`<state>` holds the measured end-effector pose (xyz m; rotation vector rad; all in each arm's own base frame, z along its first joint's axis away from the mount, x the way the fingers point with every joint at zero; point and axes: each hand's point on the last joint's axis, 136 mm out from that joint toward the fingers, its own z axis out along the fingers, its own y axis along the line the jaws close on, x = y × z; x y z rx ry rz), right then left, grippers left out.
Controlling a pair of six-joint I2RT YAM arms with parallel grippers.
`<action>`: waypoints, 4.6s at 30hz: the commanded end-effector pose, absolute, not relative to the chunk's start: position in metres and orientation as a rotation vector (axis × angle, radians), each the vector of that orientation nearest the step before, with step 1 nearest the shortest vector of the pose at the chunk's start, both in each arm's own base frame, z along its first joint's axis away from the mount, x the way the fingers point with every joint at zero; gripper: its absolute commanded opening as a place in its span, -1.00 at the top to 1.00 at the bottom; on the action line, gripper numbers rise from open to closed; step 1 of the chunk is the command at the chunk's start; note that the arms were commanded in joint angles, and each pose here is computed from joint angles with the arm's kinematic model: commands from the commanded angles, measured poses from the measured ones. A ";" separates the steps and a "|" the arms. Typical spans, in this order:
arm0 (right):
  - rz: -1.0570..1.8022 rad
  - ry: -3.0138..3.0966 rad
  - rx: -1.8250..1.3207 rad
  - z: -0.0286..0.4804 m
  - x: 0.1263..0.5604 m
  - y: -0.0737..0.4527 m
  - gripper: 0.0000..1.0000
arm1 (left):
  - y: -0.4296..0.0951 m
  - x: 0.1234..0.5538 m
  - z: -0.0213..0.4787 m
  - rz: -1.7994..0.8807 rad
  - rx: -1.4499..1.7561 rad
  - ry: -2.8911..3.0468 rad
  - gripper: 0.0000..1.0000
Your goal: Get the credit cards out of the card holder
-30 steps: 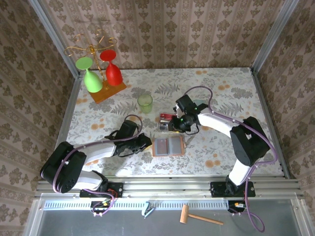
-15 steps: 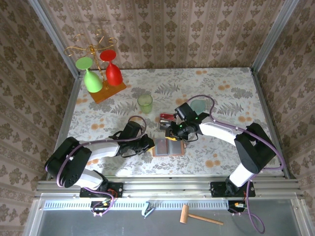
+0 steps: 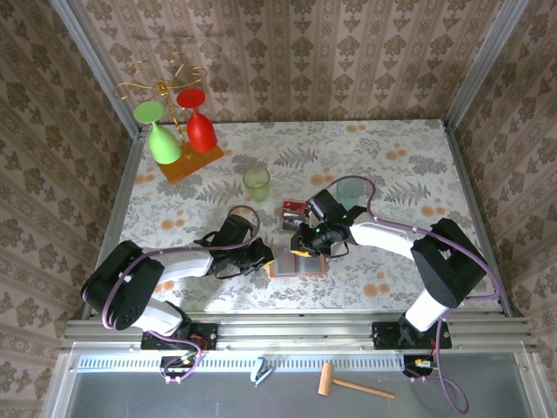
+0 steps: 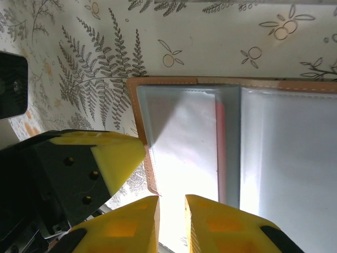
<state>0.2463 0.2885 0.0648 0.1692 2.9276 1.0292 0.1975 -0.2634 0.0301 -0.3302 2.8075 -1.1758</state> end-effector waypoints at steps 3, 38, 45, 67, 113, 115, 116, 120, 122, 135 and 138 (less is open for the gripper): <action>1.047 2.977 0.145 0.055 0.238 0.297 0.59 | -0.263 0.197 0.025 -1.149 -0.323 2.820 0.79; 0.904 3.070 0.049 0.028 0.233 0.299 0.52 | -0.256 0.195 0.017 -1.123 -0.345 2.832 0.80; 0.858 3.073 0.036 0.028 0.232 0.293 0.51 | -0.253 0.192 0.015 -1.114 -0.351 2.836 0.80; 0.919 3.024 0.040 0.033 0.235 0.287 0.53 | -0.251 0.192 0.015 -1.088 -0.349 2.854 0.80; 1.306 2.903 0.195 0.024 0.235 0.285 0.56 | -0.292 0.204 0.040 -1.139 -0.278 2.843 0.37; 1.318 2.900 0.202 0.024 0.234 0.284 0.56 | -0.293 0.204 0.039 -1.141 -0.277 2.845 0.38; 1.323 2.897 0.204 0.024 0.235 0.285 0.56 | -0.293 0.203 0.038 -1.144 -0.277 2.845 0.39; 1.359 2.892 0.213 0.023 0.234 0.286 0.56 | -0.296 0.204 0.037 -1.157 -0.275 2.843 0.43; 1.371 2.887 0.219 0.024 0.234 0.287 0.56 | -0.298 0.204 0.038 -1.163 -0.274 2.840 0.46; 1.391 2.873 0.223 0.028 0.235 0.287 0.56 | -0.309 0.205 0.041 -1.225 -0.263 2.817 0.54; 1.389 2.865 0.227 0.034 0.236 0.288 0.52 | -0.309 0.205 0.042 -1.229 -0.262 2.816 0.54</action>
